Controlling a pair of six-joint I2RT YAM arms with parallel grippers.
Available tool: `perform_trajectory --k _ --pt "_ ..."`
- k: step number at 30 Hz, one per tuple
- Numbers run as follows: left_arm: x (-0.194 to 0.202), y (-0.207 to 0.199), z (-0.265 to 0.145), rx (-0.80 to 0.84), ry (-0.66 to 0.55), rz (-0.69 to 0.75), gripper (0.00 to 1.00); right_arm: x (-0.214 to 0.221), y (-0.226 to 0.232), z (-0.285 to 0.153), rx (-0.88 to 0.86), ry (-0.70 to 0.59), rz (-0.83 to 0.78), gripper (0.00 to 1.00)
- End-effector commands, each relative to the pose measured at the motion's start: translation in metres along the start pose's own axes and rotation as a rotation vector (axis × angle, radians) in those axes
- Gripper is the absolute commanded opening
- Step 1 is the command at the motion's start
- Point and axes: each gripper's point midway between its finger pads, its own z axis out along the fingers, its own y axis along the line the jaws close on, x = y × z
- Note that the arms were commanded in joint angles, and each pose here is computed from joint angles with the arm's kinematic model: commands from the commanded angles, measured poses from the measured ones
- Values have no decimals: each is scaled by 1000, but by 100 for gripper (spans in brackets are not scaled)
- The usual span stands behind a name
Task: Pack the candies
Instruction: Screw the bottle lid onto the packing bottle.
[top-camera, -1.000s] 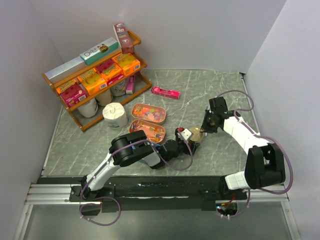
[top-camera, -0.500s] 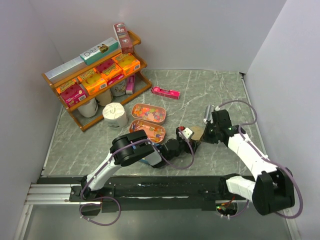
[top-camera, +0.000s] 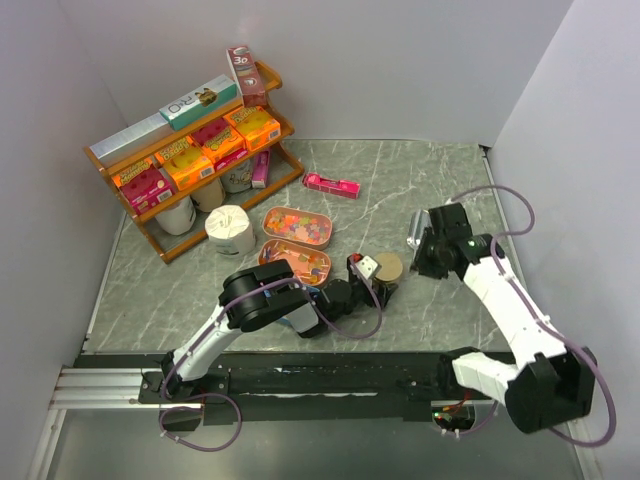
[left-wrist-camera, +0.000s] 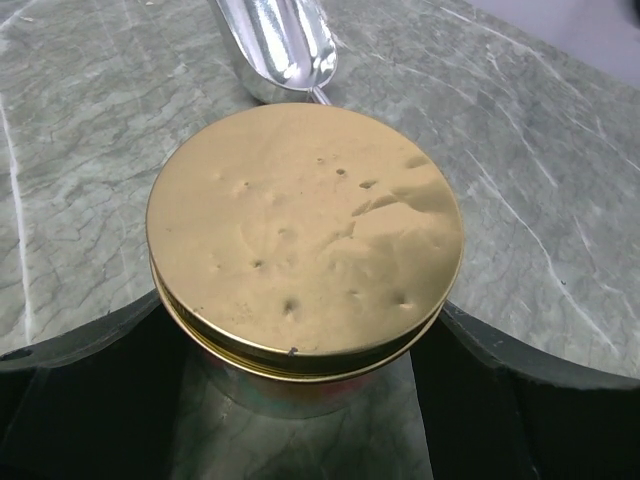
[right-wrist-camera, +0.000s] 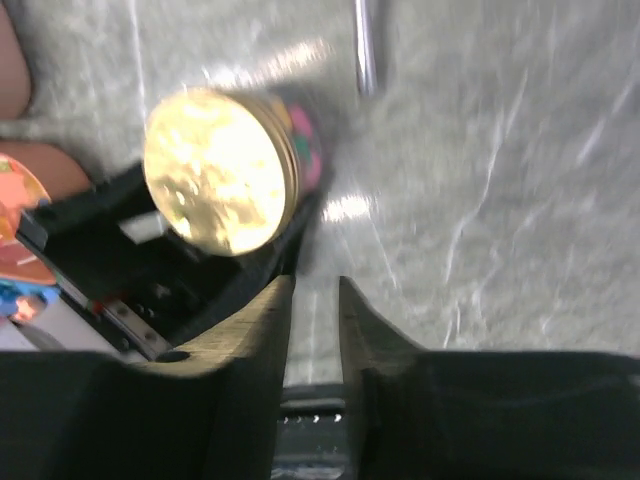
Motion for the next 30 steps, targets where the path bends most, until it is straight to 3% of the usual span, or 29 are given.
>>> perform_trajectory --k 1,10,22,30 --pt "92 29 -42 -70 307 33 56 -46 28 15 -76 -97 -85 38" --pt "103 31 -50 -60 338 85 55 -58 56 59 -137 -9 -186 41" --pt "107 26 -47 -40 340 93 51 2 36 70 -167 154 -217 39" --pt "115 26 -51 -41 364 93 50 17 21 77 -119 174 -198 34"
